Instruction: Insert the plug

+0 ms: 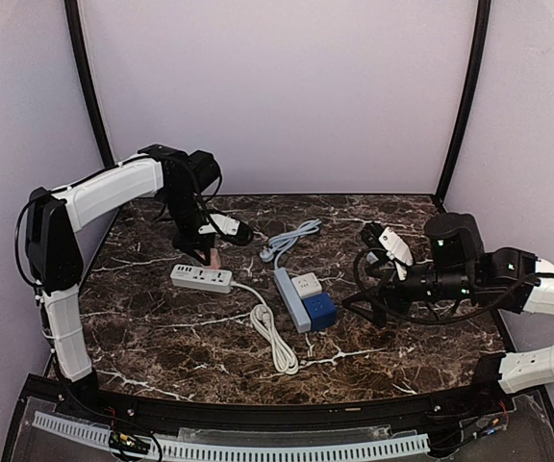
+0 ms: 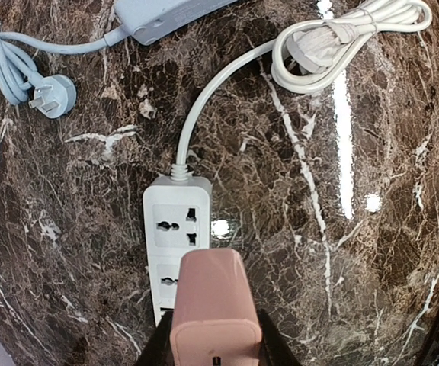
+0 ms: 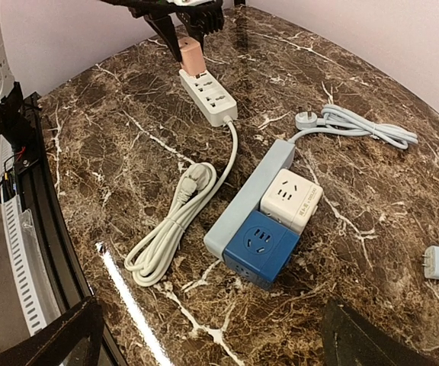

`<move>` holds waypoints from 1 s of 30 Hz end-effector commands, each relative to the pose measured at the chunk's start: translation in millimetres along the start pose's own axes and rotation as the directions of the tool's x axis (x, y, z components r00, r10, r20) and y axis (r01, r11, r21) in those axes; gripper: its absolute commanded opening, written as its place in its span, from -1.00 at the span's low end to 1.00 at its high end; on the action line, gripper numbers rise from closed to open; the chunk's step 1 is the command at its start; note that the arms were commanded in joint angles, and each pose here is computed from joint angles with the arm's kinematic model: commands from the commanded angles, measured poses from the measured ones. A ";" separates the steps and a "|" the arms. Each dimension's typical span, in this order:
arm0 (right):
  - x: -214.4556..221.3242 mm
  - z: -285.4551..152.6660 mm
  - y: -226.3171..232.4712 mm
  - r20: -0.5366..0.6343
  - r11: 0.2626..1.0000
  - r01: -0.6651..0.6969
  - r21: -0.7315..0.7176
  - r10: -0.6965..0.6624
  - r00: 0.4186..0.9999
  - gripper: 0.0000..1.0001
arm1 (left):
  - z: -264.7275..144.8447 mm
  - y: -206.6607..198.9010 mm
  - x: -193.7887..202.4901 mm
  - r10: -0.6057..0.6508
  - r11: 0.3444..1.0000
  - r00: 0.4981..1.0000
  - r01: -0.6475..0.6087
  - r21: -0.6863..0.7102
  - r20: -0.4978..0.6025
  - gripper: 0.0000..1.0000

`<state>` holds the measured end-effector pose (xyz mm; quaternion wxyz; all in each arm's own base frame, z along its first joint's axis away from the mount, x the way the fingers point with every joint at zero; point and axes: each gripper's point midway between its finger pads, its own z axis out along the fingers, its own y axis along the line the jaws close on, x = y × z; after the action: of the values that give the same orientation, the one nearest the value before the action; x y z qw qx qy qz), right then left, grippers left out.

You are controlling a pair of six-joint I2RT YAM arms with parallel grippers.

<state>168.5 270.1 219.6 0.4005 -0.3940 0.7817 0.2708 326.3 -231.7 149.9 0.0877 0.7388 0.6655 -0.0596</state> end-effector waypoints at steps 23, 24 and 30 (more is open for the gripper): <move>-3.4 12.7 -3.5 -0.042 1.000 -0.013 0.027 0.014 0.999 0.97 | 48.1 17.9 12.4 -0.012 0.999 1.000 0.011 0.048 0.020 -0.98; -3.5 13.6 -3.7 -0.043 1.000 -0.012 0.027 0.013 0.999 0.97 | 49.3 17.6 13.4 -0.012 0.999 1.000 0.011 0.050 0.017 -0.99; -2.6 19.1 -3.3 -0.049 1.000 -0.003 0.022 0.004 0.999 0.97 | 54.4 15.8 17.3 -0.014 0.998 1.000 0.014 0.060 0.011 -0.98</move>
<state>177.8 276.8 200.0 0.3699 -0.3891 0.8067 0.2470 351.9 -231.1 102.0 0.0809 0.7342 0.6704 -0.0699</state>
